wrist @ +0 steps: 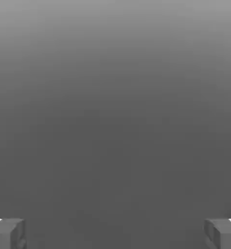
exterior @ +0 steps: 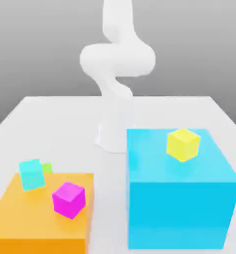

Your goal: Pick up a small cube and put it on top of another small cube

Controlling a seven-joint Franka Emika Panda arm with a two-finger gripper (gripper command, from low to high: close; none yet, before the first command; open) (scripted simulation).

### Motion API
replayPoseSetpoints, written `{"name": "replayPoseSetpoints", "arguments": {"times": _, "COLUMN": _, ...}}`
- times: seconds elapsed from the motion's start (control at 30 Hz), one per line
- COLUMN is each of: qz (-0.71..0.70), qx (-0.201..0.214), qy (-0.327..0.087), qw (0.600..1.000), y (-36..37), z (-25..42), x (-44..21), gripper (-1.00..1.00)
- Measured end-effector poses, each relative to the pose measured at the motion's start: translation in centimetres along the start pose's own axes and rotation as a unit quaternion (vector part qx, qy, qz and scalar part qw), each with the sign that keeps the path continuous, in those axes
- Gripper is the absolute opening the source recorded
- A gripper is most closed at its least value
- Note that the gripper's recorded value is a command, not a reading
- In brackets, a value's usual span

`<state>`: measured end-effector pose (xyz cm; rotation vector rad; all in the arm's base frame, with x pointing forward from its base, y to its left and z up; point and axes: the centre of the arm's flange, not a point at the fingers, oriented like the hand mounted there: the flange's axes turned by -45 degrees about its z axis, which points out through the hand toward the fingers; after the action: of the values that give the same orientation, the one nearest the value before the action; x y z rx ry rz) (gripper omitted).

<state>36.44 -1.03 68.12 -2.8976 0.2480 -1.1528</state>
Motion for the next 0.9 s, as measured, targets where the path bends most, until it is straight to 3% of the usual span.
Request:
{"name": "replayPoseSetpoints", "arguments": {"times": 0.23, "qz": 0.201, "qx": -0.074, "qy": -0.049, "qw": 0.976, "y": 4.5, "z": 9.2, "x": -2.8, "gripper": 0.00}}
{"name": "replayPoseSetpoints", "arguments": {"times": 0.43, "qz": 0.369, "qx": -0.138, "qy": -0.076, "qw": 0.916, "y": 9.7, "z": 15.8, "x": -6.7, "gripper": 0.00}}
{"name": "replayPoseSetpoints", "arguments": {"times": 0.67, "qz": 0.552, "qx": -0.209, "qy": -0.091, "qw": 0.802, "y": 16.1, "z": 21.6, "x": -13.1, "gripper": 0.00}}
{"name": "replayPoseSetpoints", "arguments": {"times": 0.9, "qz": 0.710, "qx": -0.273, "qy": -0.090, "qw": 0.643, "y": 21.8, "z": 25.3, "x": -21.0, "gripper": 0.00}}
